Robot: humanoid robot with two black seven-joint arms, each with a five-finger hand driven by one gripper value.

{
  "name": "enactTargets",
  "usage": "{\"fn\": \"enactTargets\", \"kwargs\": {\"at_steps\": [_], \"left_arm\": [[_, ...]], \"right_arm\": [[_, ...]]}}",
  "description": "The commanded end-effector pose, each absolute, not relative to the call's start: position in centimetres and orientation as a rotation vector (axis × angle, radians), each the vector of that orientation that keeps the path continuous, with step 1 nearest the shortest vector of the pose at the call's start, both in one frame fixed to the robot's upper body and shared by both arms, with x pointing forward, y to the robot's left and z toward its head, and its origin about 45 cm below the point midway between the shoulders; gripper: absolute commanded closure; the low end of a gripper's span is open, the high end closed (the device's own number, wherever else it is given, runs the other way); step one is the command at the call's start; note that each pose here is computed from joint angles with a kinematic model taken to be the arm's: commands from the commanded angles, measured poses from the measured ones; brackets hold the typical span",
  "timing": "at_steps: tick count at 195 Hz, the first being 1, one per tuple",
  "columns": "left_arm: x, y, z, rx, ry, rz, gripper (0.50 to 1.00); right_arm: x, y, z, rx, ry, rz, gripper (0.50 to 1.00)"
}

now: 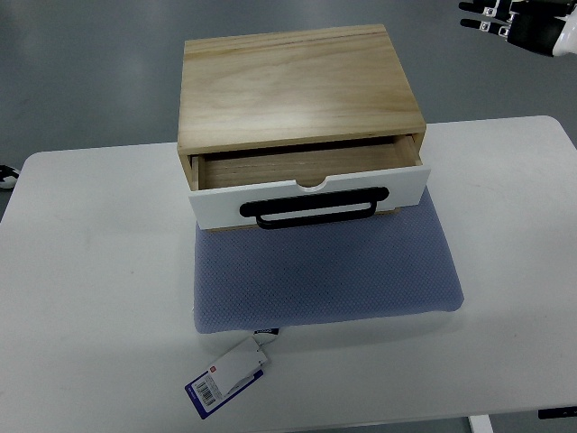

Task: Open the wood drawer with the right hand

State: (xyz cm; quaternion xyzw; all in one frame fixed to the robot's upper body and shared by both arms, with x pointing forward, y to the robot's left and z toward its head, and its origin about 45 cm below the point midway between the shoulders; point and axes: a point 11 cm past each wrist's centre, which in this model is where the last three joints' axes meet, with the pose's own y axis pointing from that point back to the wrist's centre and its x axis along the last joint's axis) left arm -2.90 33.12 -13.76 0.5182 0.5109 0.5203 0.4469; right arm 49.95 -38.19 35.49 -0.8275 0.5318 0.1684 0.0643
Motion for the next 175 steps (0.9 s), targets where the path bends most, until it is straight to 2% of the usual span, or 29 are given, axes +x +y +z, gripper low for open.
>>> {"fn": "enactTargets", "kwargs": {"at_steps": [1, 25, 72, 175], "left_arm": [[-2.9, 33.1, -13.8, 1.283, 1.266, 1.288, 0.500], [-2.9, 33.1, -13.8, 1.283, 1.266, 1.288, 0.500], [-2.9, 33.1, -13.8, 1.283, 1.265, 1.288, 0.500], [-2.9, 33.1, -13.8, 1.283, 1.266, 1.288, 0.500]], "right_arm": [[50.4, -38.2, 33.2, -2.337, 1.621, 0.595, 0.550], [50.7, -39.0, 30.8, -2.176, 1.739, 0.658, 0.550], [50.0, -37.8, 26.2, -2.132, 1.812, 0.696, 0.550], [48.8, -37.5, 22.9, -2.120, 1.860, 0.674, 0.550]]}}
